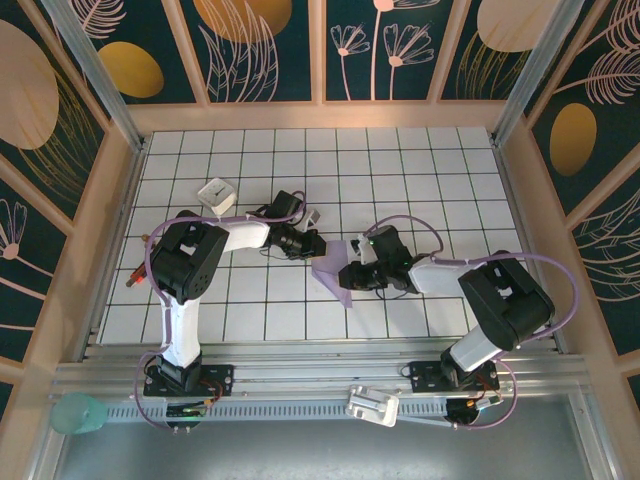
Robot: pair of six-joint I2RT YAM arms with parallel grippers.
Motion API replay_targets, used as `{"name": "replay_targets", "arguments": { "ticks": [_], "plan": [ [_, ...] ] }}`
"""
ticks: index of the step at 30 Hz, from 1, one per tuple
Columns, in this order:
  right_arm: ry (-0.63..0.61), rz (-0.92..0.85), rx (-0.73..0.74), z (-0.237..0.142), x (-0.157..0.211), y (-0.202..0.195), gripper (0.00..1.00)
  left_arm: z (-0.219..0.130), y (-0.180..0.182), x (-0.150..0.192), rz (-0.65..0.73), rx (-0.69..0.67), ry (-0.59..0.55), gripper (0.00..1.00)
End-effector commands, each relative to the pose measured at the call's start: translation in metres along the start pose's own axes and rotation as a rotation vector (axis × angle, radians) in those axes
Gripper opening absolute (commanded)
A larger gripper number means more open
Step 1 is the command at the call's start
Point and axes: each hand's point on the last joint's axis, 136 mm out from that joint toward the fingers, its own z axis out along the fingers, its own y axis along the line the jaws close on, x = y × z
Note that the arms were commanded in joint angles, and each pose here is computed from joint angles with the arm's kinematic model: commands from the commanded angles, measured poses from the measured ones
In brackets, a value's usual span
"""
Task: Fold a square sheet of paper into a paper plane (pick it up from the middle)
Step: Third fold the triangle at the center of the table.
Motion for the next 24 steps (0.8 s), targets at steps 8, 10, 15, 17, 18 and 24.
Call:
{"name": "replay_targets", "arguments": {
  "ticks": [8,10,15,17,18,24],
  "plan": [
    [-0.018,0.004,-0.044,-0.001,-0.011,0.005,0.13,0.011,0.026,0.013,-0.033,-0.076,0.050,0.16],
    [-0.012,0.001,-0.042,0.002,-0.011,0.004,0.12,0.011,0.026,0.013,-0.032,-0.076,0.050,0.16],
    [-0.001,-0.002,-0.033,0.005,-0.011,0.000,0.10,0.012,0.026,0.014,-0.033,-0.076,0.052,0.16],
    [0.001,-0.007,-0.028,0.005,-0.011,-0.001,0.10,0.012,0.026,0.015,-0.034,-0.076,0.054,0.16],
    [0.003,-0.010,-0.028,0.006,-0.012,-0.001,0.10,0.012,0.026,0.015,-0.035,-0.075,0.054,0.16],
    [0.008,-0.023,-0.022,0.009,-0.016,-0.003,0.10,0.012,0.026,0.015,-0.036,-0.073,0.055,0.16]
  ]
}}
